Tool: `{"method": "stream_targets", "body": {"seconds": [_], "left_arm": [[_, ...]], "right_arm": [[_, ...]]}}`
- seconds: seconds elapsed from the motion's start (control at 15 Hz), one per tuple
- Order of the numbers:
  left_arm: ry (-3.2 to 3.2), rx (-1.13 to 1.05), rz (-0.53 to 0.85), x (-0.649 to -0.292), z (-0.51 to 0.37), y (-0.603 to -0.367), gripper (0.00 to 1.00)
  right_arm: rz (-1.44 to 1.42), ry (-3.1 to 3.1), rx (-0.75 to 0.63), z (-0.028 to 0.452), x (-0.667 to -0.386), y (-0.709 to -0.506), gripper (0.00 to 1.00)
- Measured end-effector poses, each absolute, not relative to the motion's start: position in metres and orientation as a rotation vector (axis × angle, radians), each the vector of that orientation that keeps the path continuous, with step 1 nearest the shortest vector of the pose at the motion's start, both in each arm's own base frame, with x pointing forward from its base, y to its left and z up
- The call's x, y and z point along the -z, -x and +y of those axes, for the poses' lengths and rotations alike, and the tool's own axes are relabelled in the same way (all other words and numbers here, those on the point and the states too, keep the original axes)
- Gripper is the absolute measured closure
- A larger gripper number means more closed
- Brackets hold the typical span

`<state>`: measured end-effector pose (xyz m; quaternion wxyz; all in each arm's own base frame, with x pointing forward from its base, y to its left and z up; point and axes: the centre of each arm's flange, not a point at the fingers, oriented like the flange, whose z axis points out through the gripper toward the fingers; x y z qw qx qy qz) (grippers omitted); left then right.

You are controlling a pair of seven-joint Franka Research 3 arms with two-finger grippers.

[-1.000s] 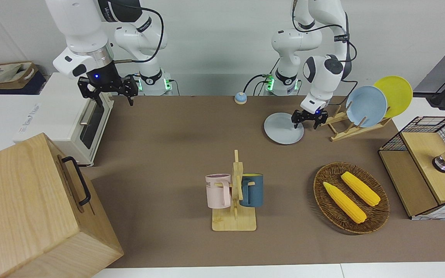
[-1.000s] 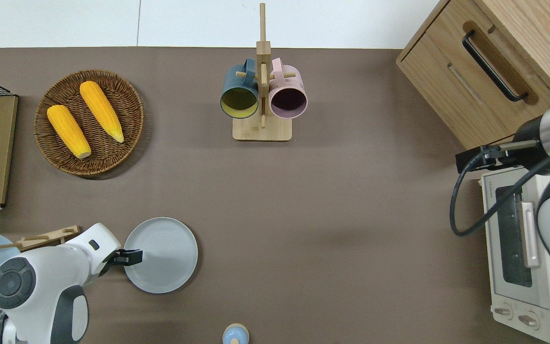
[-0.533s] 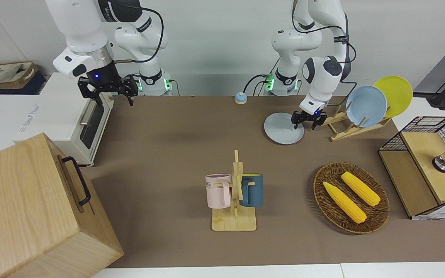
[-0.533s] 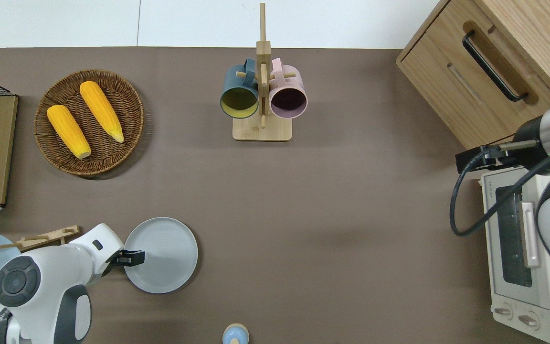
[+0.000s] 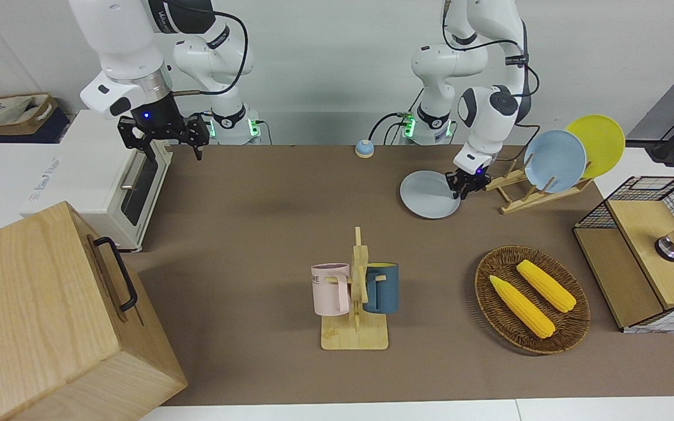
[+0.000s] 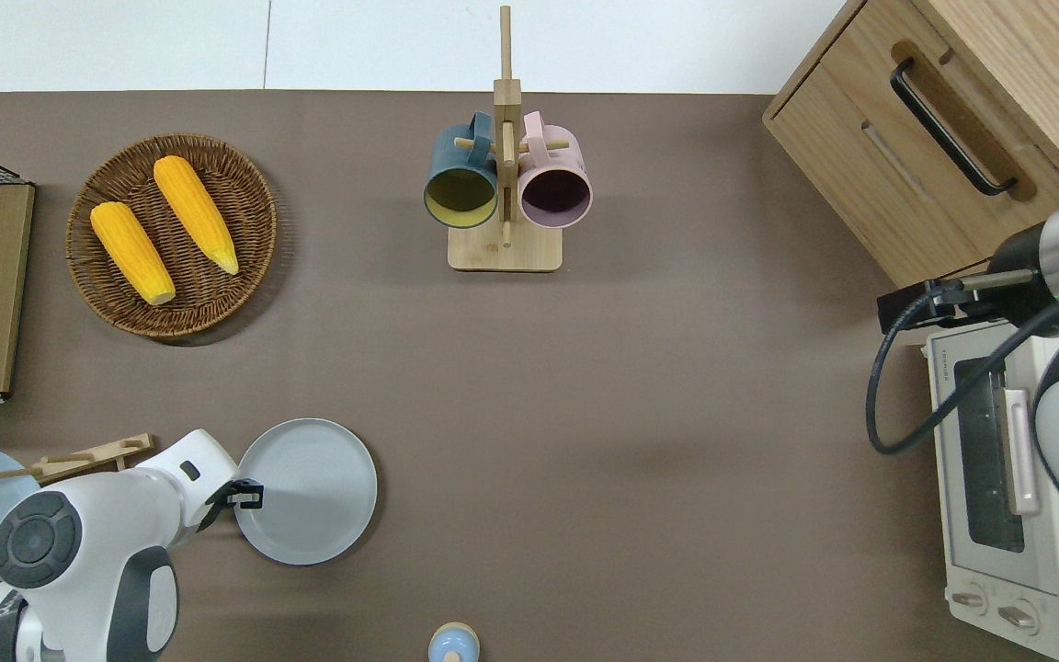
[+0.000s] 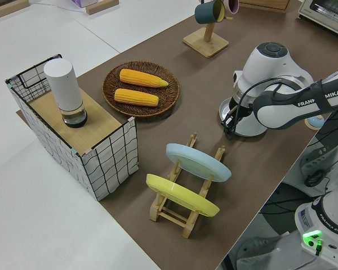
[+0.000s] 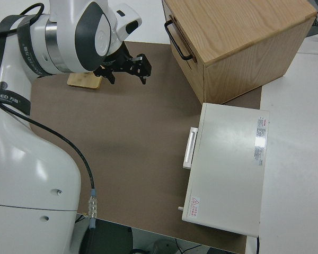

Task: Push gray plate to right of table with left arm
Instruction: 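Press the left gripper against the gray plate's rim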

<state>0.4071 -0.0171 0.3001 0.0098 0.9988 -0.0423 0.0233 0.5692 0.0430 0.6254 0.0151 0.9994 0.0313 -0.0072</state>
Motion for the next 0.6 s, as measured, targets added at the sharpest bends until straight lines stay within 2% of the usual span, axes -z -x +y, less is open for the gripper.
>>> {"method": "stream_targets", "body": {"seconds": [0.07, 0.13, 0.6], "left_arm": [[-3.117, -0.077, -0.131, -0.3012, -0.0178, -0.4075, 0.96], [-3.116, -0.084, -0.133, -0.3038, -0.0187, -0.4073, 0.99], [-3.116, -0.084, -0.126, -0.3034, -0.025, -0.4072, 0.99]], "right_arm": [[0.097, -3.11, 0.022, 0.043, -0.6254, -0.5692, 0.01], [0.097, -3.11, 0.022, 0.043, -0.6254, -0.5692, 0.01], [0.097, -3.11, 0.022, 0.043, -0.6254, -0.5692, 0.01]]}}
